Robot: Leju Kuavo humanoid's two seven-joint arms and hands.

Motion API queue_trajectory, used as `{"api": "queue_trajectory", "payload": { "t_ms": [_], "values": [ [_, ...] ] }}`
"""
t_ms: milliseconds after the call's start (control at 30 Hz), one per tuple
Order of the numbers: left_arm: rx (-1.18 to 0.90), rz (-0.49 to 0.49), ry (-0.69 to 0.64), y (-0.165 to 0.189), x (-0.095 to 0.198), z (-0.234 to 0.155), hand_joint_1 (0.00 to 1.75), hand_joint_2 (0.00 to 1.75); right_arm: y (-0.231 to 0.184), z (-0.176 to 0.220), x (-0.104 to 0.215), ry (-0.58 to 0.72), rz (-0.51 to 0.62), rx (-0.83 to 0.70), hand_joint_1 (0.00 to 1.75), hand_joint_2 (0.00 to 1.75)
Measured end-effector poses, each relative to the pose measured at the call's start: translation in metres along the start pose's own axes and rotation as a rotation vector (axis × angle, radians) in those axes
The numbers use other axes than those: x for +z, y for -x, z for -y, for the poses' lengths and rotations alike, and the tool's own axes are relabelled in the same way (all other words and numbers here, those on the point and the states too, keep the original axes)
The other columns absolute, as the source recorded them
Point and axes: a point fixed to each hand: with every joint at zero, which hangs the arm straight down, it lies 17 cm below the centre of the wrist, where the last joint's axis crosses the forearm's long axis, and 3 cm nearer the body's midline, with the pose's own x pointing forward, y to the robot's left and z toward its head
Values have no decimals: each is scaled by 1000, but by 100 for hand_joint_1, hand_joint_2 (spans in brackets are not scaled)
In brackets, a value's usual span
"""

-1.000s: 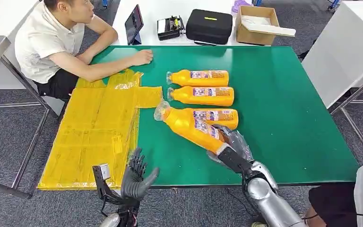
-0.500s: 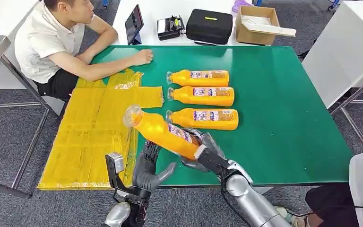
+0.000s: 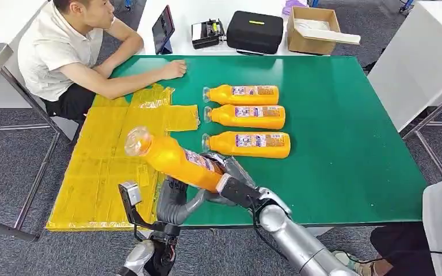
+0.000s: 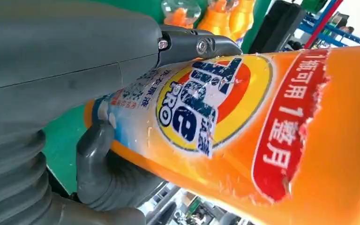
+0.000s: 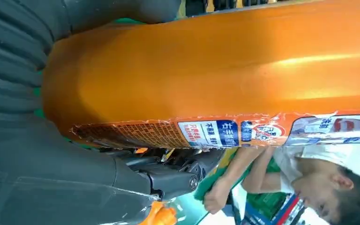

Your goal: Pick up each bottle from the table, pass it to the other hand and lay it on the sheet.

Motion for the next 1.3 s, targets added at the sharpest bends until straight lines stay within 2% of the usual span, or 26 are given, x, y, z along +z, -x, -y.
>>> {"api": "queue_trajectory", "payload": {
  "t_ms": [200,567,600,633,767,800,933,967,1000,1033,1100,1133,1300],
  "values": [
    [54,11,-42,-7,-4,-8,0,175,-6,-19,-3,-48,19,10,175,175],
    [151,30,-73,-21,-5,-14,0,175,1,-30,-2,-51,1,-10,175,175],
    [160,29,-75,-21,-4,-15,93,175,1,-31,-2,-53,1,-11,175,175],
    [173,28,-75,-21,-4,-15,150,175,1,-31,-3,-53,1,-13,175,175],
    [200,32,-78,-22,-2,-18,150,175,2,-33,-3,-49,0,-16,175,175],
    [202,33,-81,-23,-2,-19,175,175,3,-33,-3,-48,-1,-17,175,175],
    [204,35,-85,-23,-1,-20,175,175,3,-35,-4,-47,-3,-24,175,175],
    [205,37,-86,-23,-1,-21,175,175,4,-35,-4,-46,-4,-24,147,175],
    [204,39,-86,-24,-1,-21,175,175,4,-35,-4,-45,-3,-25,10,175],
    [203,43,-88,-24,-1,-21,175,175,4,-36,-4,-45,-3,-26,0,175],
    [189,61,-96,-27,0,-23,175,175,6,-39,-2,-41,-7,-30,0,175],
    [183,69,-101,-29,0,-24,175,175,7,-40,-2,-30,-11,-27,0,0],
    [104,136,-122,-45,-2,-24,175,175,22,-53,6,-3,-61,-34,0,0]
  ]
}}
